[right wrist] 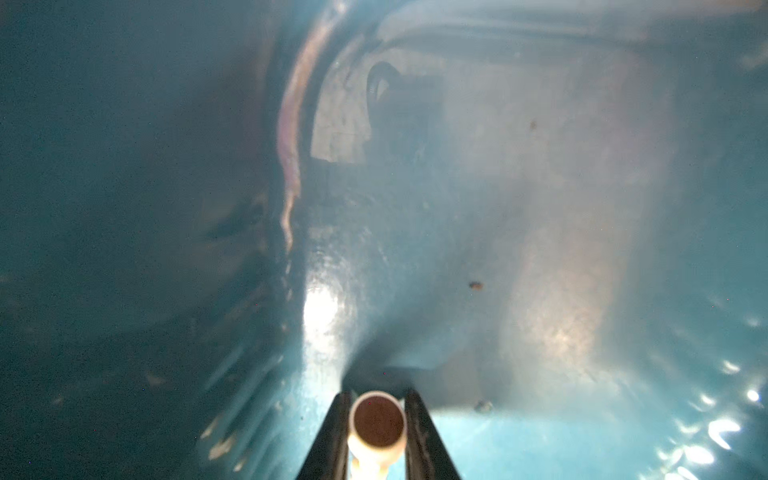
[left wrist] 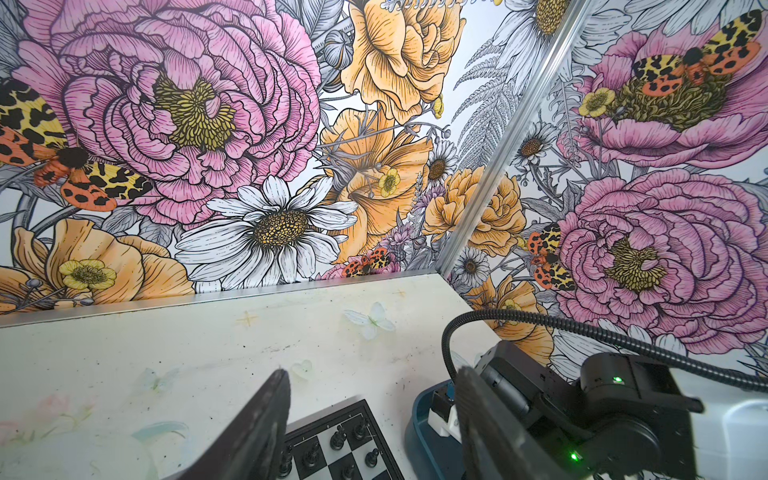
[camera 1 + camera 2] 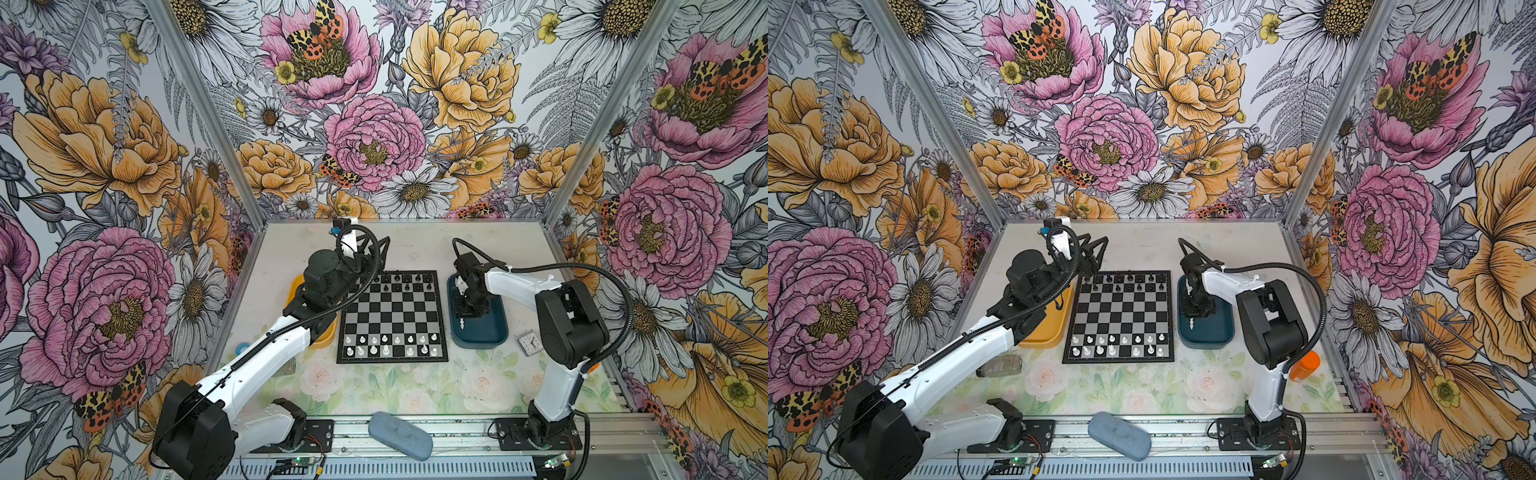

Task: Set up the chess pieces on the board
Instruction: 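Grasp the white pawn with the right gripper and lift it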

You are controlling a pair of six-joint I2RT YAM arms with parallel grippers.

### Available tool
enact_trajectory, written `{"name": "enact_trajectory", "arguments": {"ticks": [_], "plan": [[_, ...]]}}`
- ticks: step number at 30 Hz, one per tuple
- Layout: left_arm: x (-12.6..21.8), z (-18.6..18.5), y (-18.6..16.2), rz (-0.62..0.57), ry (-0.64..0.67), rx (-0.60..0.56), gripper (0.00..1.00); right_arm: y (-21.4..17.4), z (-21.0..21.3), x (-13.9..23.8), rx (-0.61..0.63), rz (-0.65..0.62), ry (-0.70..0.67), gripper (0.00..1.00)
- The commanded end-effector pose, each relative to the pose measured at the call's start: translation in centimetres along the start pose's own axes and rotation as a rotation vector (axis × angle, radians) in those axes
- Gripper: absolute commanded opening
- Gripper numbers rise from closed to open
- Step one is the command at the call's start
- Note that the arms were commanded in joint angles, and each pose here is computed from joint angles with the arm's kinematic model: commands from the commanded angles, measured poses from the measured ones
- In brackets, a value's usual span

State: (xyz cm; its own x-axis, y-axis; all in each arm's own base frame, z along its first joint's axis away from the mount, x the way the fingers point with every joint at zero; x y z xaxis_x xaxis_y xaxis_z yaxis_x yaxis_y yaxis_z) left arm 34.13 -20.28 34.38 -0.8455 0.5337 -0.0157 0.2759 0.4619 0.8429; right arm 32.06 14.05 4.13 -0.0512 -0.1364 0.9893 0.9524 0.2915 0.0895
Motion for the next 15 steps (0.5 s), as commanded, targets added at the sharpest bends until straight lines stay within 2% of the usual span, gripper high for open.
{"name": "enact_trajectory", "arguments": {"ticks": [1,13,15], "plan": [[0.0,-0.4,0.5,-0.005,-0.025,0.002,0.65,-0.5,0.1,-1.0,-0.003,0.018,-0.01,0.21],[0.1,-0.5,0.6,-0.009,-0.027,0.002,0.65,-0.1,0.0,-0.2,0.003,-0.007,-0.03,0.0],[0.1,-0.4,0.6,-0.009,-0.026,0.003,0.65,0.1,-0.1,0.2,0.006,-0.02,-0.035,0.0]]}}
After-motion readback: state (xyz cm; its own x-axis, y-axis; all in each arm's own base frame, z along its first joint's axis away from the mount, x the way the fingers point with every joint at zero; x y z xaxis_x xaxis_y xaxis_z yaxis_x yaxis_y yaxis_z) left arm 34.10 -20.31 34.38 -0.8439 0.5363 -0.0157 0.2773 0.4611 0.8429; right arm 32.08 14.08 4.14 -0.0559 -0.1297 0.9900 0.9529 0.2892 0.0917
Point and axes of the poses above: each gripper's point midway between its finger pads, its own x axis back along the fingers, its own z axis along the line the jaws close on, y = z × x, the point moved 2 cm from there along x, back along the fingers, and after that the axes turned 13 degrees about x, right-handed, at the moved point
